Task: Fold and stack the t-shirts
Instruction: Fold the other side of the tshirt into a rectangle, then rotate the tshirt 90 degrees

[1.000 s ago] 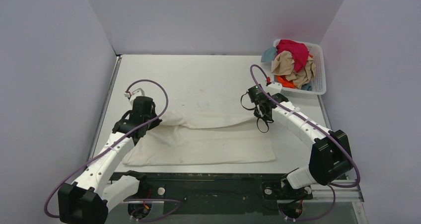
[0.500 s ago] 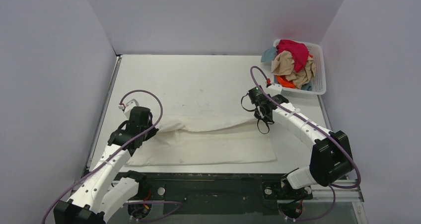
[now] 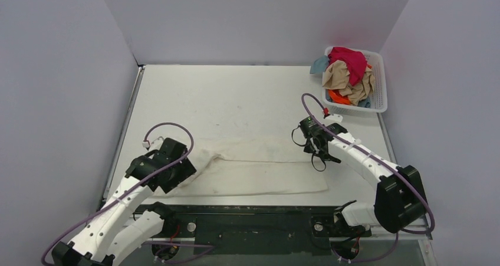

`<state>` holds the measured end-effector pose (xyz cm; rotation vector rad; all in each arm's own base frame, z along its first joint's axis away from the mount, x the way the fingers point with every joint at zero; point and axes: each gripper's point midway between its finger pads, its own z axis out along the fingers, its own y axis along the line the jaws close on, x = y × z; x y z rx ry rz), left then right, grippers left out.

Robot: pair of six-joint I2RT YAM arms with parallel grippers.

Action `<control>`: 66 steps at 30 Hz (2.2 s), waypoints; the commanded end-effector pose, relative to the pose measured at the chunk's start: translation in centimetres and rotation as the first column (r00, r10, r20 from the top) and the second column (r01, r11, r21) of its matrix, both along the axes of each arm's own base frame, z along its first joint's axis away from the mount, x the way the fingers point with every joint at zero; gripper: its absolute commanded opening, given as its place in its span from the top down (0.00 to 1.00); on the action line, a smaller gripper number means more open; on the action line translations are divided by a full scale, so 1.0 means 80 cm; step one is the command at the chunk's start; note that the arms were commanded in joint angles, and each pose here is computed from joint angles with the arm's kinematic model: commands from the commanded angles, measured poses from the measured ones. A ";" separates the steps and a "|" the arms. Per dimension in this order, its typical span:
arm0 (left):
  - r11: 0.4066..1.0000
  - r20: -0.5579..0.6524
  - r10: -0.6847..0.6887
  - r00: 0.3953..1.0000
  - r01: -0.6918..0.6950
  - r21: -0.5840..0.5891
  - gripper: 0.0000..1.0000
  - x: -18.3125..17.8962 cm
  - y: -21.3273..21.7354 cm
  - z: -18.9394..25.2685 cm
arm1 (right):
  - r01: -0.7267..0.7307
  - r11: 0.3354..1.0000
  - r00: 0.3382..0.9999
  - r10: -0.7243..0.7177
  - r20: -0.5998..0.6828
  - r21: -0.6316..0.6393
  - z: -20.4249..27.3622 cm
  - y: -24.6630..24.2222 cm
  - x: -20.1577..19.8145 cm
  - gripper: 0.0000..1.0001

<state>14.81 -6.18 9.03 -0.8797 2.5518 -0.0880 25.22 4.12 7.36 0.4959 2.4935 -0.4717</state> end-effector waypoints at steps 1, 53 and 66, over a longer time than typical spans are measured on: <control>1.000 0.120 0.008 0.993 -0.008 -0.002 0.17 0.004 0.007 0.070 | 0.068 0.996 0.997 -0.065 0.048 -0.055 0.026 -0.035 -0.033 0.12; 0.800 0.381 -0.475 0.793 0.570 -0.189 0.06 0.496 -0.344 -0.065 | -0.522 0.585 0.708 0.703 -0.066 0.621 -0.099 0.238 -0.179 0.18; 0.718 0.608 -0.312 0.730 0.600 -0.353 0.06 0.579 -0.403 -0.050 | -0.618 0.429 0.538 0.842 -0.043 0.659 -0.086 0.329 -0.186 0.19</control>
